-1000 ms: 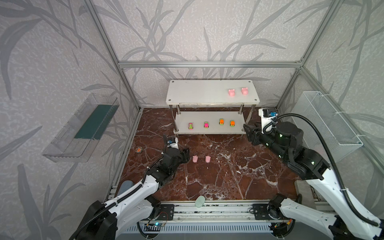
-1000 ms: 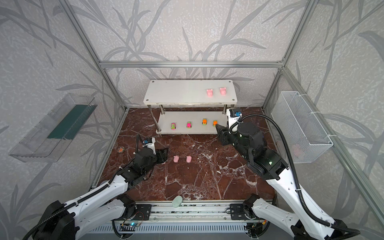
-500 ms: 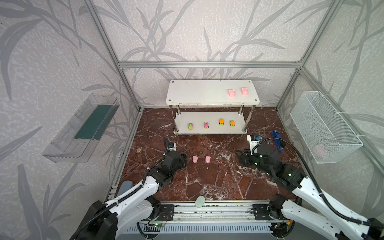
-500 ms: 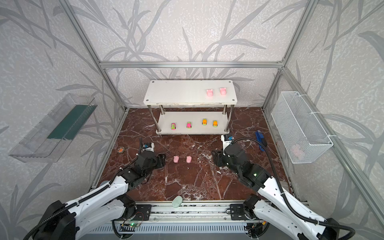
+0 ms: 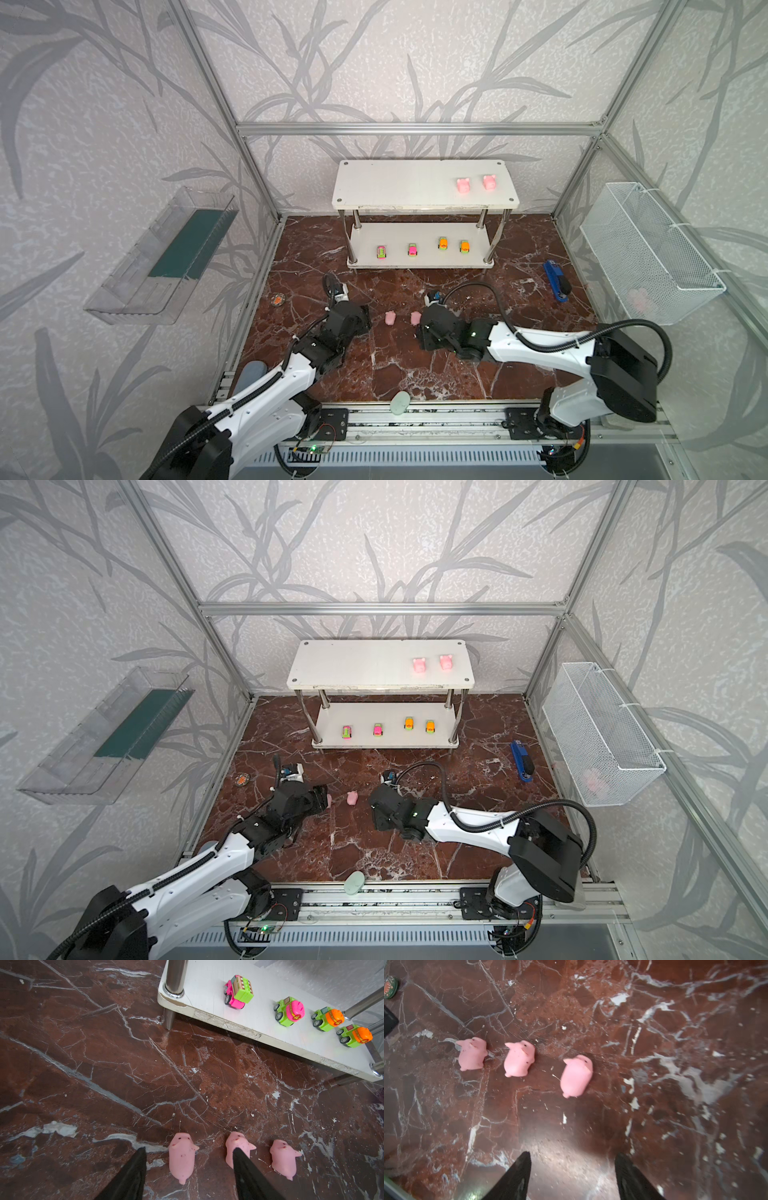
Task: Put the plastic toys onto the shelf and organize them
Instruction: 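Move the right gripper back down over the remaining pink pigs, then lower the right gripper onto a pink pig and close on it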
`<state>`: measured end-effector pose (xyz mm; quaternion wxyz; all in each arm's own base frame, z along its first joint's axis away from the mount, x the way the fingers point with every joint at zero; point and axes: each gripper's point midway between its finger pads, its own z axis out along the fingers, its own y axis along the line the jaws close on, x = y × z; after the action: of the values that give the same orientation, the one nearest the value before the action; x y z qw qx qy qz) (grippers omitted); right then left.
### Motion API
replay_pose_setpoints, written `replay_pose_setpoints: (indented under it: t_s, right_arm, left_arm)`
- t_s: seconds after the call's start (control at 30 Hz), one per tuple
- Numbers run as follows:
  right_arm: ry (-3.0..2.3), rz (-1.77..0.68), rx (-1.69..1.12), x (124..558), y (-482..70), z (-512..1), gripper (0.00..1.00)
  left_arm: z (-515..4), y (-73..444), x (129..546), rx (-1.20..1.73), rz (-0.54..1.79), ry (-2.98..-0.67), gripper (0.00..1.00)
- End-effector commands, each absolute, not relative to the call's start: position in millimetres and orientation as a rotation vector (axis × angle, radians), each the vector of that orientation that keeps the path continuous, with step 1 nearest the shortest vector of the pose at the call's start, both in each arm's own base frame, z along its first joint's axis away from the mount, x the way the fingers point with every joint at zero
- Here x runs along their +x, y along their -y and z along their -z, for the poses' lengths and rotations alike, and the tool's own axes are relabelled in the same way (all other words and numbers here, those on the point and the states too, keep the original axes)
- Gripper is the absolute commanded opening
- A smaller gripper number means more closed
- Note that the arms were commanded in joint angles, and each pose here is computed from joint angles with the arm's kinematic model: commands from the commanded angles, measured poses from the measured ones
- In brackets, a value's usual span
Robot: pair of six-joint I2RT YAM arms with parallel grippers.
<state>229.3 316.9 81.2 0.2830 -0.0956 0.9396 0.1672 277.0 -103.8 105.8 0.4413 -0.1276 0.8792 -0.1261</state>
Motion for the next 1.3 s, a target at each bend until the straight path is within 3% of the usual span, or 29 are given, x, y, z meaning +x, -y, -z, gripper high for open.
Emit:
replay_pose_setpoints:
  t_s: [0.0, 0.53, 1.27]
  right_arm:
    - [-2.498, -0.443, -0.201, 244.4, -340.9, -89.2, 0.65]
    - [-2.497, -0.134, -0.098, 269.7, -325.2, -66.7, 0.60]
    - [-2.538, -0.111, -0.041, 285.5, -332.0, -34.8, 0.49]
  left_arm:
    - [-115.4, 95.5, 280.4, -0.371, 0.294, -2.140, 0.65]
    - [-112.8, 94.4, 281.8, -0.374, 0.307, -2.129, 0.65]
    - [-106.1, 95.2, 284.0, -0.379, 0.316, -2.144, 0.65]
